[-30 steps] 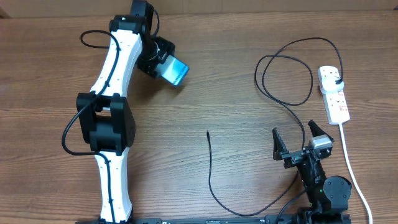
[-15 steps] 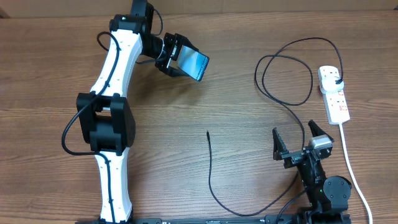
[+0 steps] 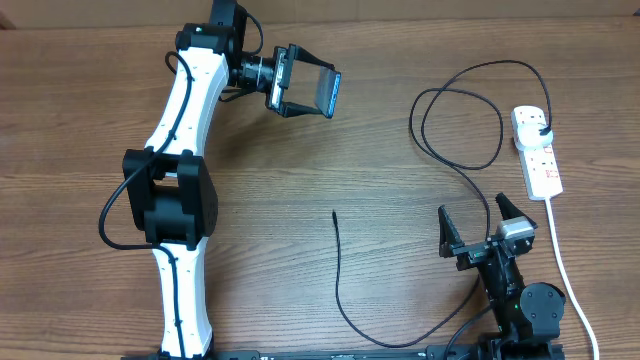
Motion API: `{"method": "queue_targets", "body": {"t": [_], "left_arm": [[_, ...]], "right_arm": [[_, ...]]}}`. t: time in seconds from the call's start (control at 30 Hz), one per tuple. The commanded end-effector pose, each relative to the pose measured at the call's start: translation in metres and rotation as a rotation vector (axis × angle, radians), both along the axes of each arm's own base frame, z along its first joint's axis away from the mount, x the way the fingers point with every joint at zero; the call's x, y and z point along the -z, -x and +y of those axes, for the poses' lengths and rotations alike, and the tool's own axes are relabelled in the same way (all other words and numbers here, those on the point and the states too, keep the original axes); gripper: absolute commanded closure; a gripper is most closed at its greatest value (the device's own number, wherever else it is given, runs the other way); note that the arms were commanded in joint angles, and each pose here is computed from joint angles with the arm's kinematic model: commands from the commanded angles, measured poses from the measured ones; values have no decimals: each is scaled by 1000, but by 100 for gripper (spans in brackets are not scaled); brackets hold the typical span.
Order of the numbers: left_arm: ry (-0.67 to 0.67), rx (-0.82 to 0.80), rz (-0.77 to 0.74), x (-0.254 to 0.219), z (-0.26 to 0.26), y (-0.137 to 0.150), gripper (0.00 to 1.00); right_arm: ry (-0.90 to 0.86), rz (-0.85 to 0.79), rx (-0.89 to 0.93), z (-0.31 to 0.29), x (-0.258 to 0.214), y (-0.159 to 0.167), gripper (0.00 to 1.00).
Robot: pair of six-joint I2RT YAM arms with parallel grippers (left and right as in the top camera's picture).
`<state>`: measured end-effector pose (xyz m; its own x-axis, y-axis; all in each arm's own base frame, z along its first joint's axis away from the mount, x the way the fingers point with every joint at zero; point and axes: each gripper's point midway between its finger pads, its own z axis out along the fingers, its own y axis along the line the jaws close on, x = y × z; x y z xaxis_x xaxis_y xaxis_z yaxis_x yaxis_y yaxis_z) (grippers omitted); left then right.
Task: Plug charger to phone and switch on socket
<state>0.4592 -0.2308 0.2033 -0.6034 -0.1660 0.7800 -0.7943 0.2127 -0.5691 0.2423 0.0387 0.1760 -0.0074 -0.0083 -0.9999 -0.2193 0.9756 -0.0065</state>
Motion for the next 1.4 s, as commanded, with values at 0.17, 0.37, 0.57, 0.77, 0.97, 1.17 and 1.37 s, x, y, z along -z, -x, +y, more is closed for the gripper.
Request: {"method": "queue_targets", "body": {"t": [0.17,0.37,0.57,0.77,0.97,1.17,1.37], "left_arm": [[164,44,4,-37,-7,7,96],[164,45,4,-37,-8,7,96],[164,45,5,-37,-8,7,96],[164,45,5,-37,-8,7,96],[163,45,4,-37,-8,7,96],[163,45,4,-37,-8,7,96],[163,45,4,-37,-8,7,96]], "right_arm": [[1,-4,-2,0,2,0,0],[1,-4,-2,0,2,0,0],[1,-3,-2,0,2,0,0],[1,-4,-2,0,2,0,0],[1,-3,-2,0,2,0,0],[1,-3,-2,0,2,0,0],[1,-4,-2,0,2,0,0]]}}
